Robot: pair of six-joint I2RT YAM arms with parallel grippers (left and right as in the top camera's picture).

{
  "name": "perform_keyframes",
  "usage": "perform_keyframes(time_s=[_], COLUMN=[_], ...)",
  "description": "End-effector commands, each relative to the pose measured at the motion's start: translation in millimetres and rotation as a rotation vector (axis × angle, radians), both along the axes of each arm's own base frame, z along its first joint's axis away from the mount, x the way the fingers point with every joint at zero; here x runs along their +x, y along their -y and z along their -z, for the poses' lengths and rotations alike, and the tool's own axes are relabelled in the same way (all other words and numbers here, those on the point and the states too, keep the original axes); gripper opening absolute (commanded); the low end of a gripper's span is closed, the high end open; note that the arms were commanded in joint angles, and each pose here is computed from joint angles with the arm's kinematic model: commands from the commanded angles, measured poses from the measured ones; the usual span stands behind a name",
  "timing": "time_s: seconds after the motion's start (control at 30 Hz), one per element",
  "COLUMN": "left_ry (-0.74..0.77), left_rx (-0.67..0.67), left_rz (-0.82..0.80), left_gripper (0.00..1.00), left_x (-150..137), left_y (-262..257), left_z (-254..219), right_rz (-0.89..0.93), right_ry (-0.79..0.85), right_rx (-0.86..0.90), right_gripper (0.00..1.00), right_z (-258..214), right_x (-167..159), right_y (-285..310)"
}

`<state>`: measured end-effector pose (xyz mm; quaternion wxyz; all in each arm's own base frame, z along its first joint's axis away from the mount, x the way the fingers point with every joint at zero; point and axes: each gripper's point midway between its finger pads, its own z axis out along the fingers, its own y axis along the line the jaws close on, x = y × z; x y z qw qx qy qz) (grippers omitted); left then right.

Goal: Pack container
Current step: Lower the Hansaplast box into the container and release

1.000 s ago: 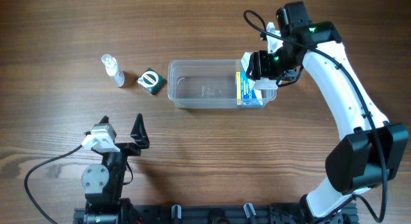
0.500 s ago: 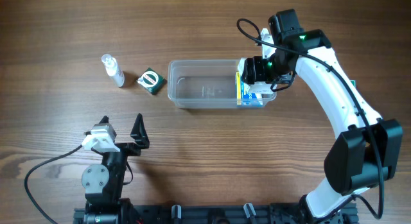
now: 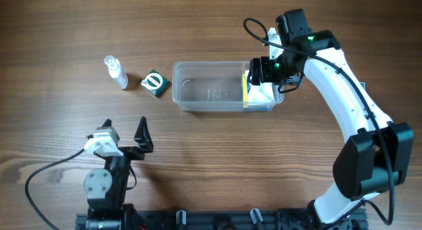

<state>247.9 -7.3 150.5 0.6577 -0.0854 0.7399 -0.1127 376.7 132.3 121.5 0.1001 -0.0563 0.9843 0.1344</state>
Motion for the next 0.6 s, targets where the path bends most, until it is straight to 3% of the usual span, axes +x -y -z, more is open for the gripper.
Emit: perform_keyframes(time_s=[0.0,0.3,0.43,0.57], left_ry=[-0.008,-0.008,-0.008,-0.008], left_rx=[-0.01,-0.01,-0.01,-0.01], left_rz=[0.005,0.005,0.005,0.005], left_gripper=[1.0,1.0,1.0,1.0], left_x=[0.0,0.0,0.0,0.0], left_y=[0.5,0.5,0.5,0.5], left_z=[3.2,3.3,3.3,3.2], right_rz=[0.005,0.033,0.125,0.231], right_ry=[0.008,0.073,0.129,0.085], right_rx=[-0.016,-0.009,-0.111,-0.189], right_gripper=[0.81,0.82,0.86,0.87], right_z=[-4.8,-47.7,-72.9,-73.4], right_x=[-2.8,2.3,4.5,-6.0], right_y=[3.1,14.1,56.2,104.0])
